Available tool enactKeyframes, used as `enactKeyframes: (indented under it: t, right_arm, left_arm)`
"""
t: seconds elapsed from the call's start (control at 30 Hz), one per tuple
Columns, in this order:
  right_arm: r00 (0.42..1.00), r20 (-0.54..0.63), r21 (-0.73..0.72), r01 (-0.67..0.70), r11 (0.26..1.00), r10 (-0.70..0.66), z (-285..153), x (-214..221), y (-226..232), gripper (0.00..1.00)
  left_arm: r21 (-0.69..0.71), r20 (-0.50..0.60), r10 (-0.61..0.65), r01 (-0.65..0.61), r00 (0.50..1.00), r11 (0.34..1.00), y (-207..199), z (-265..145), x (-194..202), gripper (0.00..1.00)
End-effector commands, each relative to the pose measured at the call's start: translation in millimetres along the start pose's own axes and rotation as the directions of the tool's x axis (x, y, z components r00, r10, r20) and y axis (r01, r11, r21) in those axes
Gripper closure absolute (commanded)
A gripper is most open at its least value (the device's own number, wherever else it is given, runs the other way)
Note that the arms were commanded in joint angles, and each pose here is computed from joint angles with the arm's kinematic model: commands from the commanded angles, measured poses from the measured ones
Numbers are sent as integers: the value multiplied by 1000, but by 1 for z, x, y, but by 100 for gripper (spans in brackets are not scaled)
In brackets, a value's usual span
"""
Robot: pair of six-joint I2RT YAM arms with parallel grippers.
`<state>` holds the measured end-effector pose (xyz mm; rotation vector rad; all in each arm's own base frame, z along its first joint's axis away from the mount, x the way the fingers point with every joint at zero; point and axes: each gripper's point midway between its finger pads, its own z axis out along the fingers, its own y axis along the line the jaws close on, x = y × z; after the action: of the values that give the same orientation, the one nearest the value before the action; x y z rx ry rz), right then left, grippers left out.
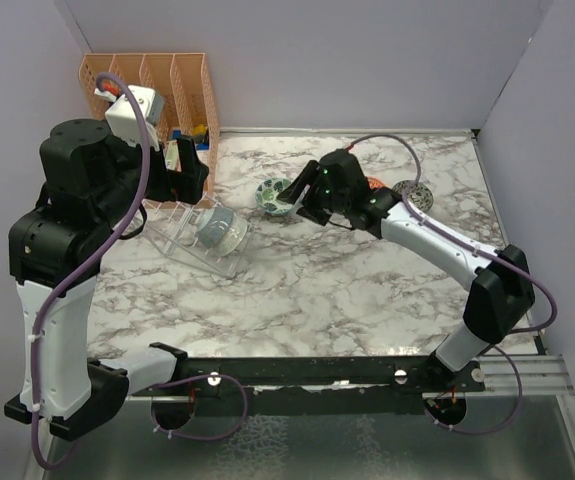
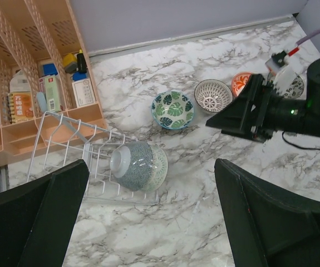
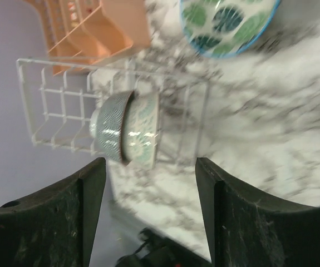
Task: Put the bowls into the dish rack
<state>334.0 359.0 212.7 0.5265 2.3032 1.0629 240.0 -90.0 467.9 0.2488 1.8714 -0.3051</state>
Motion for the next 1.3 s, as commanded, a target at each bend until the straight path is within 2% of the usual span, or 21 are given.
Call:
enactKeyframes:
  t: [0.0,0.1,0.23,0.33,0.43,0.57,0.7,0.87,1.07,1.17,1.27]
  right_arm:
    - [929,37,186,356,916,-368,-7,-57,-33,35]
    - [839,-41,211,538,816,-542,17,-73,-39,35]
    - [662,-113,136,749,648,-741,50,-79,-38,36]
    - [551,-187,132,834,535,-813,69,-80,-58,37]
    - [472,-245,167,881,443,-847,79,-87,-82,37]
    - [422,-275,212,903,374,-864,86,-97,-102,37]
    - [401,-295,224,911,346,-867,94,-102,-115,37]
    - [342,-331,222,934,280,-879,105,-105,-129,38]
    - [308,-368,210,947,245,-877,114,-102,-143,43]
    - [310,-367,217,945,243,-877,118,-102,-147,48]
    - [321,-355,244,938,245,-878,118,-107,-144,68]
  left_arm:
    - [-20,20,14,-13,1000,1000,3,-4,-6,1]
    - [-24,12,16,-16,1000,1000,4,-2,-5,1]
    - [-44,3,19,-18,1000,999,8,1,-4,1]
    - [-68,-6,21,-21,1000,997,12,2,-2,1]
    - [-90,-20,18,-20,1000,996,16,4,2,1]
    - [-112,-30,18,-21,999,993,20,6,5,1]
    - [-124,-33,16,-20,999,992,22,7,6,1]
    - [-131,-42,13,-19,999,991,24,11,7,1]
    - [-141,-46,11,-18,999,990,25,14,7,1]
    - [-140,-44,11,-17,999,990,25,15,6,1]
    - [-140,-42,10,-16,999,990,25,16,5,1]
